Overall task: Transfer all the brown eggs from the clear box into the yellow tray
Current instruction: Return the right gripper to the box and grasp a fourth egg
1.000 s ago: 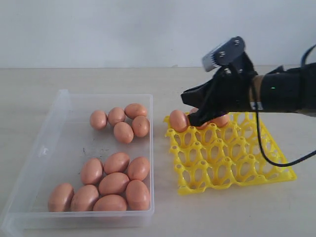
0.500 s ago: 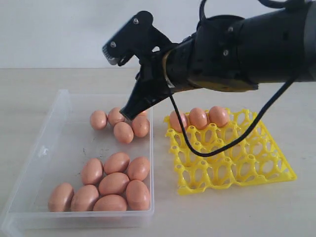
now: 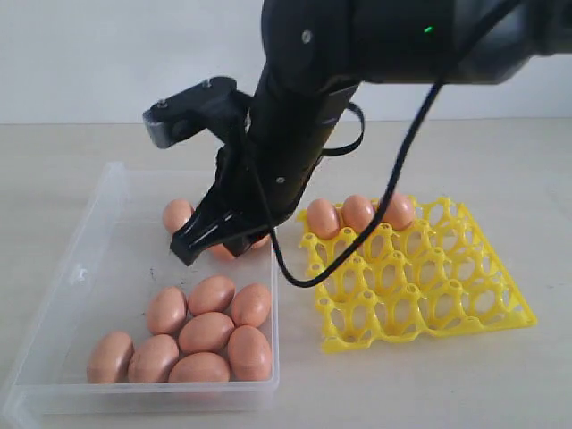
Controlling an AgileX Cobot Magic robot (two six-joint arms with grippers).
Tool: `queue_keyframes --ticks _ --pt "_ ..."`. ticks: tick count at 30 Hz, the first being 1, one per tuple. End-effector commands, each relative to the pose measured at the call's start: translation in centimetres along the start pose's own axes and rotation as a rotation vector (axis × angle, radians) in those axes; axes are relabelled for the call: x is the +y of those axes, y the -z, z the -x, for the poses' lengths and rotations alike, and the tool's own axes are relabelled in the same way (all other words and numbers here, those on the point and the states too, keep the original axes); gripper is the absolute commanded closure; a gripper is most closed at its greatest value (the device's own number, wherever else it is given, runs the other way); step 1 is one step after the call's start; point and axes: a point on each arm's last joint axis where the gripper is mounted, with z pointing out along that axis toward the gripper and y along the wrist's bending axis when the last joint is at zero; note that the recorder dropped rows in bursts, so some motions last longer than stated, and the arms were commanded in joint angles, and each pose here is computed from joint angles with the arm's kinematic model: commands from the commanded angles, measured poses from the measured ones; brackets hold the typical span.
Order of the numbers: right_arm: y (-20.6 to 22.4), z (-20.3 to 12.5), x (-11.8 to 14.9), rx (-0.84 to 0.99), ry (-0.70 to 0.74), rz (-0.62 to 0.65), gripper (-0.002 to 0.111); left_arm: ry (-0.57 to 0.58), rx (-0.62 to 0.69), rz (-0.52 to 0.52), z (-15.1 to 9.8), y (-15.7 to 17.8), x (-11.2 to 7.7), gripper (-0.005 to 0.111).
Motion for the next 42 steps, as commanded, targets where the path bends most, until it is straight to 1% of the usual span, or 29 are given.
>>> queue_keyframes --ticks 1,3,4,6,7,9,10,17,26,33,38,42 --pt "-4.3 1.4 -0.6 0.008 -0.005 0.009 0.109 -0.009 0.000 -0.003 0.0 0.0 0.0 0.103" --pt "-5.4 2.8 -1.1 -0.104 0.003 -0.027 0.108 -0.009 0.000 -0.003 0.0 0.0 0.0 0.103" --pt "-5.7 3.2 -1.3 -0.133 0.008 -0.039 0.105 -0.009 0.000 -0.003 0.0 0.0 0.0 0.103" --pt "-6.6 4.0 -1.5 -0.153 0.017 -0.050 0.093 -0.009 0.000 -0.003 0.0 0.0 0.0 0.103" --pt "-7.0 4.3 -1.7 -0.143 0.026 -0.056 0.079 -0.009 0.000 -0.003 0.0 0.0 0.0 0.103" --pt "-7.9 4.7 -2.0 -0.134 0.015 -0.071 0.057 -0.009 0.000 -0.003 0.0 0.0 0.0 0.103" --pt "-8.0 4.8 -2.1 -0.136 0.010 -0.086 0.054 -0.009 0.000 -0.003 0.0 0.0 0.0 0.103" --pt "-9.5 5.0 -3.2 -0.120 0.014 -0.159 0.055 -0.009 0.000 -0.003 0.0 0.0 0.0 0.103" --pt "-10.8 4.4 -5.2 -0.097 -0.059 -0.175 0.055 -0.009 0.000 -0.003 0.0 0.0 0.0 0.103" --pt "-12.1 4.3 -5.3 -0.113 -0.058 -0.176 0.055 -0.009 0.000 -0.003 0.0 0.0 0.0 0.103" --pt "-13.6 3.6 -5.4 -0.075 -0.065 -0.169 0.055 -0.009 0.000 -0.003 0.0 0.0 0.0 0.103" --pt "-13.7 3.6 -5.4 -0.071 -0.065 -0.169 0.055 -0.009 0.000 -0.003 0.0 0.0 0.0 0.103"
